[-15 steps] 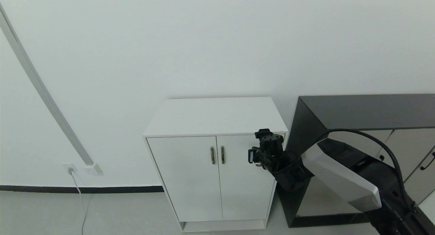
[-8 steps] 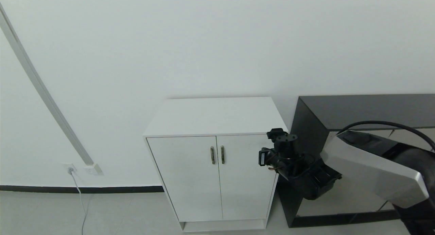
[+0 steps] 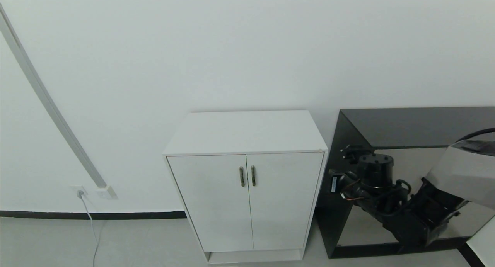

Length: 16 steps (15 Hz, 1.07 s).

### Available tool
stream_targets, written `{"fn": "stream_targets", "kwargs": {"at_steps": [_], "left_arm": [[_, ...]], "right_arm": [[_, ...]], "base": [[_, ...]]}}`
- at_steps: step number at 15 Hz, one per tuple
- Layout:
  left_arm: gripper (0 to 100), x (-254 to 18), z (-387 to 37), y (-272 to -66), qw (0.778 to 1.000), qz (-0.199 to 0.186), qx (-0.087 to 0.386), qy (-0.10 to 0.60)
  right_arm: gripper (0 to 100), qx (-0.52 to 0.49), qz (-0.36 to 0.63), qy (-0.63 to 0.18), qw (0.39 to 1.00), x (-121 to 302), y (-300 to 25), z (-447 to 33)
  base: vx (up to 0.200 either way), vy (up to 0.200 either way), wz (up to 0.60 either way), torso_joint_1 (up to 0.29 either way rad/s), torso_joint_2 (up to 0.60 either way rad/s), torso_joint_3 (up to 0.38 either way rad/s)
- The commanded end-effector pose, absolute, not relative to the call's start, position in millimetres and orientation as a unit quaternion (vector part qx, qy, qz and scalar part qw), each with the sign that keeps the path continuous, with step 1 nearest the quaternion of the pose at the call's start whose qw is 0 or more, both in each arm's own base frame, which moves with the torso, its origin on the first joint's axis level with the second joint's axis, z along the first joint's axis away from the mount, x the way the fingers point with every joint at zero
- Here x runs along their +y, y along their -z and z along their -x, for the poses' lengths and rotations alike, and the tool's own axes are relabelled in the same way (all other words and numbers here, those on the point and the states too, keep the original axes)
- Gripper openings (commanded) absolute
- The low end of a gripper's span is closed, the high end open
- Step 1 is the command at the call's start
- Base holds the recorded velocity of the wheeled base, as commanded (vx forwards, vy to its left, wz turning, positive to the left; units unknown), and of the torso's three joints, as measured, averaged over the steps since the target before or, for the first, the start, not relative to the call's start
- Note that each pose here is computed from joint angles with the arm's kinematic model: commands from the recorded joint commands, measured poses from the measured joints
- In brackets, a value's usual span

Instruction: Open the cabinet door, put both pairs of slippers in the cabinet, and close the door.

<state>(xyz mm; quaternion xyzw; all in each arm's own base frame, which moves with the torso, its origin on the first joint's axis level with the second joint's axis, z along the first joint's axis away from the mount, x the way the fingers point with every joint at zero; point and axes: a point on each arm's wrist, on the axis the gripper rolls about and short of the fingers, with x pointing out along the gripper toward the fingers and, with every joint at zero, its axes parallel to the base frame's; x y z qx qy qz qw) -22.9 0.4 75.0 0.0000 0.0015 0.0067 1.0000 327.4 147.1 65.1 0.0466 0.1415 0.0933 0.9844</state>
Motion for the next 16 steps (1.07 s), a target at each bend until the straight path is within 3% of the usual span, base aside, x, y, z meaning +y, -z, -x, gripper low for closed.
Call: {"fn": "stream_targets", "kwargs": {"at_steps": [1,8,16], "left_arm": [[0,0,23,-75,1.0,0.0,0.002,-0.007],[0,0,23,-75,1.0,0.0,0.002,-0.007],[0,0,23,-75,1.0,0.0,0.002,-0.007]], "right_arm": [[0,0.121,-0.053,-0.081,0.988,124,-90,-300],[0,0.098,-0.038,-0.021,0.994,79,-117,-241],[0,0.084,-0.01,0.061,0.995,25,-126,-180]], "base": [[0.0,0.0,0.0,0.0,0.0,0.0],[0.0,0.0,0.0,0.0,0.0,0.0],[0.0,0.0,0.0,0.0,0.0,0.0]]}}
